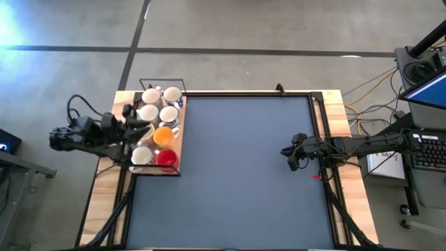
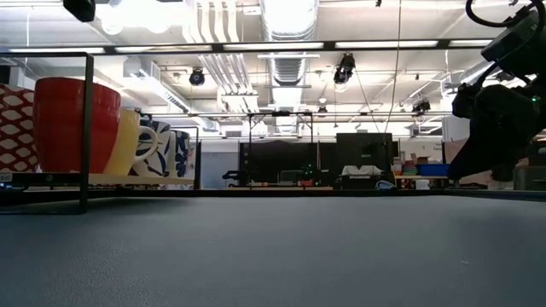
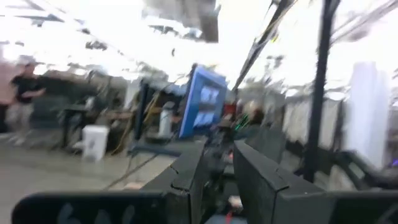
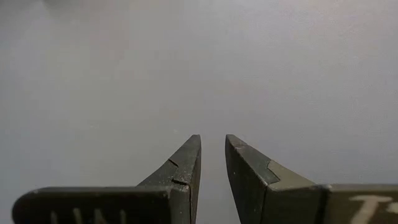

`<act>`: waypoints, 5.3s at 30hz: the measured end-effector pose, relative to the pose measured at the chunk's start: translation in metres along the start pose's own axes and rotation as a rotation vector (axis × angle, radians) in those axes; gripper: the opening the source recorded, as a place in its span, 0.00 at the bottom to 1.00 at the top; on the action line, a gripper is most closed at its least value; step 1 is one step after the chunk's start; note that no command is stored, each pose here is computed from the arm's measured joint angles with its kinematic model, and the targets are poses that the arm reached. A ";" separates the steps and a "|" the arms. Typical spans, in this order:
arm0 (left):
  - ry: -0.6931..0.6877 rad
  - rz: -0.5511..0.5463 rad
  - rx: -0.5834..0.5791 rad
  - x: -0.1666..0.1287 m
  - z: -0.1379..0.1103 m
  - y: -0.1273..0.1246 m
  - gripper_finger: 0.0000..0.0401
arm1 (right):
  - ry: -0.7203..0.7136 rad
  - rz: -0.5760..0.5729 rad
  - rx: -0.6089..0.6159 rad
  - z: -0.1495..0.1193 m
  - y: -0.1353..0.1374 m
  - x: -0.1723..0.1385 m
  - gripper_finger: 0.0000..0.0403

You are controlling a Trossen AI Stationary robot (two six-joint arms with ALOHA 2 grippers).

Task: Place coffee mugs
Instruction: Return to Home Position

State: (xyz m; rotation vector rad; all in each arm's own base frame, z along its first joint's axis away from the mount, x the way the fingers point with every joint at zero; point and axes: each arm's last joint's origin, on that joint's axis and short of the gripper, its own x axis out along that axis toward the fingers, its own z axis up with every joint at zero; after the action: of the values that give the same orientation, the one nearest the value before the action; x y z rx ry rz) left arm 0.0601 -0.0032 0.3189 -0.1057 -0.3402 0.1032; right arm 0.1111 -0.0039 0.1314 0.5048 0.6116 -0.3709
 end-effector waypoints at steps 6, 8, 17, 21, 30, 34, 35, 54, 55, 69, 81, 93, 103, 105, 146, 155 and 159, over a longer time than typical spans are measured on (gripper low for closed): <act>-0.154 -0.069 -0.011 -0.012 -0.019 0.002 0.17 | 0.000 0.000 0.000 0.000 0.000 0.000 0.16; -0.207 -0.081 -0.007 -0.017 -0.023 0.003 0.17 | 0.000 0.000 0.000 0.000 0.000 0.000 0.16; -0.287 -0.140 0.009 -0.016 -0.045 0.002 0.17 | 0.000 0.000 0.000 0.000 0.000 0.000 0.16; -0.327 -0.159 -0.011 -0.017 -0.048 0.001 0.17 | 0.000 0.000 0.000 0.000 0.000 0.000 0.16; -0.327 -0.168 -0.034 -0.017 -0.057 0.001 0.17 | 0.000 0.000 0.000 0.000 0.000 0.000 0.16; -0.365 -0.198 -0.057 -0.018 -0.066 0.001 0.17 | 0.000 0.000 0.000 0.000 0.000 0.000 0.16; -0.379 -0.199 -0.066 -0.018 -0.069 0.001 0.17 | 0.000 0.000 0.000 0.000 0.000 0.000 0.16; -0.447 -0.175 -0.030 -0.022 -0.078 0.003 0.17 | 0.000 0.000 0.000 0.000 0.000 0.000 0.16; -0.449 -0.175 -0.030 -0.022 -0.078 0.003 0.17 | 0.000 0.000 0.000 0.000 0.000 0.000 0.16; -0.453 -0.165 -0.092 -0.022 -0.077 0.004 0.17 | 0.000 0.000 0.000 0.000 0.000 0.000 0.16; -0.480 0.446 -0.406 -0.025 -0.066 0.022 0.17 | 0.000 0.000 0.000 0.000 0.000 0.000 0.16; -0.521 0.463 -0.311 -0.029 -0.059 0.023 0.17 | 0.000 0.000 0.000 0.000 0.000 0.000 0.16; -0.555 0.513 -0.288 -0.033 -0.050 0.024 0.17 | 0.000 0.001 0.000 0.000 0.000 0.000 0.16; -0.550 0.513 -0.285 -0.032 -0.051 0.024 0.17 | 0.000 0.001 0.000 0.000 0.000 0.000 0.16; -0.537 0.513 -0.277 -0.031 -0.052 0.024 0.17 | 0.000 0.001 0.000 0.000 0.000 0.000 0.16; -0.537 0.513 -0.277 -0.031 -0.052 0.024 0.17 | 0.000 0.000 0.000 0.000 0.000 0.000 0.16; -0.537 0.513 -0.277 -0.031 -0.052 0.024 0.17 | 0.000 0.000 0.000 0.000 0.000 0.000 0.16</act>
State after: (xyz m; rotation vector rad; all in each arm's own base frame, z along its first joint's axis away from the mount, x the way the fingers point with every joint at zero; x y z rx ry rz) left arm 0.0463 0.0124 0.2570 -0.4430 -0.8589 0.5999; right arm 0.1111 -0.0039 0.1314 0.5048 0.6116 -0.3704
